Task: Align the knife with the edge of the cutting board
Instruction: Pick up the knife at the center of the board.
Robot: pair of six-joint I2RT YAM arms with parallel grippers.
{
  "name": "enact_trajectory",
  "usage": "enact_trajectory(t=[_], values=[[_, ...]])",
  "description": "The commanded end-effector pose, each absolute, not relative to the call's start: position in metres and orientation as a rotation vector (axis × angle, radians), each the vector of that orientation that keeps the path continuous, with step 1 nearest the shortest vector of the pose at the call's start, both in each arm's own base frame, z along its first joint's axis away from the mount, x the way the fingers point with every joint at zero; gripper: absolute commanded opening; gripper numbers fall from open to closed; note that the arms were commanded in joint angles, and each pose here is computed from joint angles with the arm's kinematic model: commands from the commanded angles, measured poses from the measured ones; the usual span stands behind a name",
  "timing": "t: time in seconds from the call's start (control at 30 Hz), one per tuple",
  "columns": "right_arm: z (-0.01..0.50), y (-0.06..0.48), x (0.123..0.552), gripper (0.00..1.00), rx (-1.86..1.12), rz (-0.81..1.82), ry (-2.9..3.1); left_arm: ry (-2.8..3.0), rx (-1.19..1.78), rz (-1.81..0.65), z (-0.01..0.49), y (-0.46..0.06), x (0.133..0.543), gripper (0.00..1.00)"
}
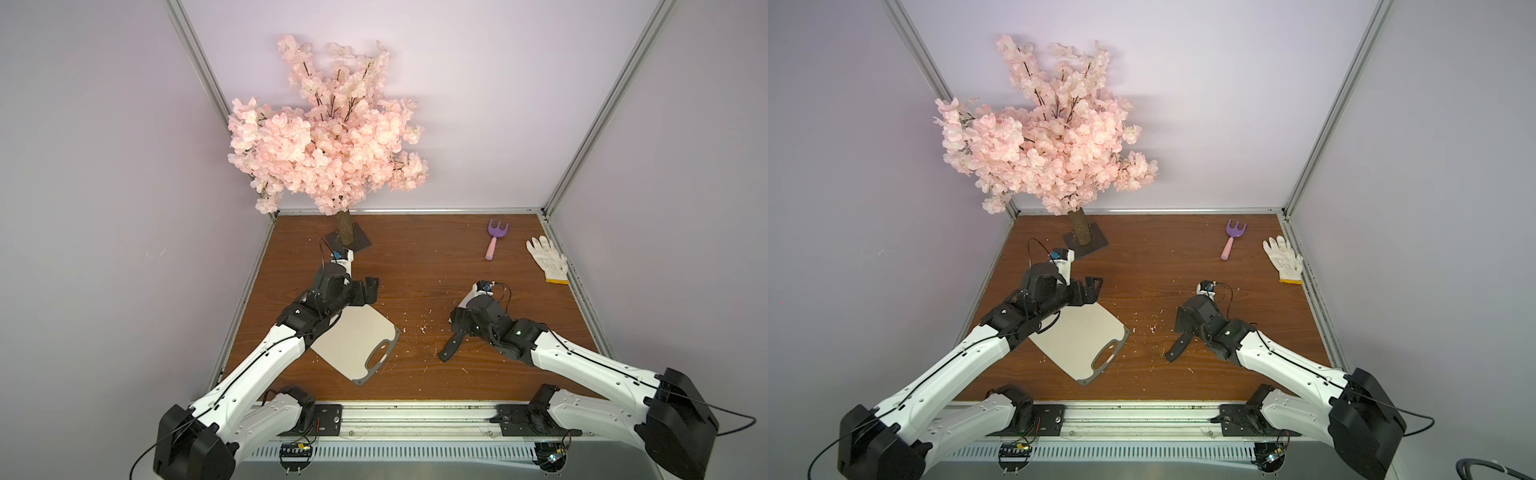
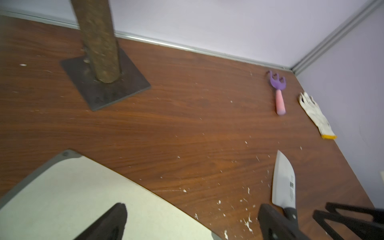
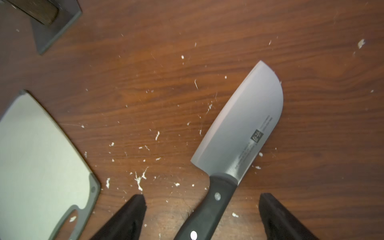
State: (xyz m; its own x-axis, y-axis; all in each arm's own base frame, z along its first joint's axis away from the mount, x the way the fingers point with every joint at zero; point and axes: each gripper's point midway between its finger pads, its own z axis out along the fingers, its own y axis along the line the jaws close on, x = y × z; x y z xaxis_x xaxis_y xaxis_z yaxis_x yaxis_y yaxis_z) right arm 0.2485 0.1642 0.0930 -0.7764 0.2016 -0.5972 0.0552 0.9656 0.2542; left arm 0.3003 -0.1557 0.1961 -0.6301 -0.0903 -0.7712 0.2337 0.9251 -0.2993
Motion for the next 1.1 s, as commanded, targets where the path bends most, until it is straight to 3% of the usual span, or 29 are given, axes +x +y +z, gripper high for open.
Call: enact_trajectory(t=[0.0, 0.37, 1.07], values=[[0.09, 0.156, 0.244, 0.85, 0.222, 0.184, 2.463, 2.272, 0.244, -0.504, 0.179, -0.18, 0.285, 0.99], [0.058, 0.174, 0.218, 0.78, 0.193, 0.221, 2.523, 2.398, 0.398, -0.446, 0.141, -0.213, 0.258, 0.99], [0.031, 0.2, 0.226, 0.49, 0.171, 0.094, 2.585, 2.421, 0.449, -0.378, 0.129, -0.22, 0.247, 0.99]])
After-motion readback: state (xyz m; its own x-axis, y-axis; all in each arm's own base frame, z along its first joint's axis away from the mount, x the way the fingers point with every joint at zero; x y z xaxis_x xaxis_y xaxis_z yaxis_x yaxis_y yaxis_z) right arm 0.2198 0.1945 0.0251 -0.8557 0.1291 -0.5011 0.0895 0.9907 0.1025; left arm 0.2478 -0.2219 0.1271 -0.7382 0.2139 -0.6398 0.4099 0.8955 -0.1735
